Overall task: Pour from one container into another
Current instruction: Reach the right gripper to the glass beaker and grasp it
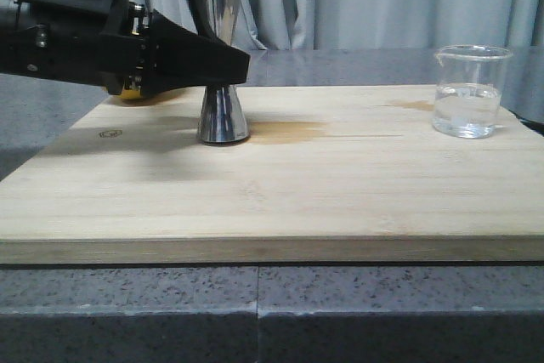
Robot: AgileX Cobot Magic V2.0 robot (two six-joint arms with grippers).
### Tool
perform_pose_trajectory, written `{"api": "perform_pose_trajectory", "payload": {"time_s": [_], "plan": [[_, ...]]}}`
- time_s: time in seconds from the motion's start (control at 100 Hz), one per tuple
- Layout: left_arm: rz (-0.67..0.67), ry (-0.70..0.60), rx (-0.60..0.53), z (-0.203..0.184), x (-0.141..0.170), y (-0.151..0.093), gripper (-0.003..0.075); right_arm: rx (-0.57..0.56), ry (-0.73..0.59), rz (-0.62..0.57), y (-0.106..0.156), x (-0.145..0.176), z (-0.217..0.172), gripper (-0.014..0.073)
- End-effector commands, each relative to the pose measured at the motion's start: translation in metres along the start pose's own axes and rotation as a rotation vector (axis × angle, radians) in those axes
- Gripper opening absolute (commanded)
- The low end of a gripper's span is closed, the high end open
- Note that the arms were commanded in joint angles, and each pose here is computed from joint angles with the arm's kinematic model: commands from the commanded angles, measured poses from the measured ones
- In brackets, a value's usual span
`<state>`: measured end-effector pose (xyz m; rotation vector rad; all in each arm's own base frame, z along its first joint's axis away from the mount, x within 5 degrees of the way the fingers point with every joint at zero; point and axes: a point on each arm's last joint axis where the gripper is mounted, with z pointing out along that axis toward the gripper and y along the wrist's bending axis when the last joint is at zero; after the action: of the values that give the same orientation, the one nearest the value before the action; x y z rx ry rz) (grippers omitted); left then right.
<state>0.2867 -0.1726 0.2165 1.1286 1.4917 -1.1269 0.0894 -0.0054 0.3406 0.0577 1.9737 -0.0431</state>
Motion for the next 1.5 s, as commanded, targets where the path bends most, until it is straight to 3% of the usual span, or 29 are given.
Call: {"api": "perform_pose_trajectory", "payload": {"time_s": [0.0,0.24,0.74,1.03,1.31,1.49], "plan": [[0.033,-0.151,0.050,-0.001,-0.030,-0.007,0.0114,-0.025,-0.097,-0.021,0.002,-0.016,-0.003,0.0575],[0.047,-0.151,0.049,-0.001,-0.030,-0.007,0.0114,-0.157,-0.157,-0.039,0.016,-0.025,0.005,0.0575],[0.091,-0.164,0.049,-0.001,-0.037,-0.005,0.0114,-0.379,-0.153,-0.113,0.059,-0.033,0.047,0.0575],[0.090,-0.163,0.047,-0.001,-0.037,-0.005,0.0114,-0.388,-0.204,-0.109,0.070,-0.028,0.071,0.0575],[0.090,-0.163,0.047,-0.001,-0.037,-0.005,0.0114,-0.411,-0.314,-0.085,0.077,0.012,0.089,0.0575],[0.090,-0.163,0.047,-0.001,-0.037,-0.005,0.0114,-0.404,-0.303,-0.085,0.082,0.030,0.105,0.0575]]}}
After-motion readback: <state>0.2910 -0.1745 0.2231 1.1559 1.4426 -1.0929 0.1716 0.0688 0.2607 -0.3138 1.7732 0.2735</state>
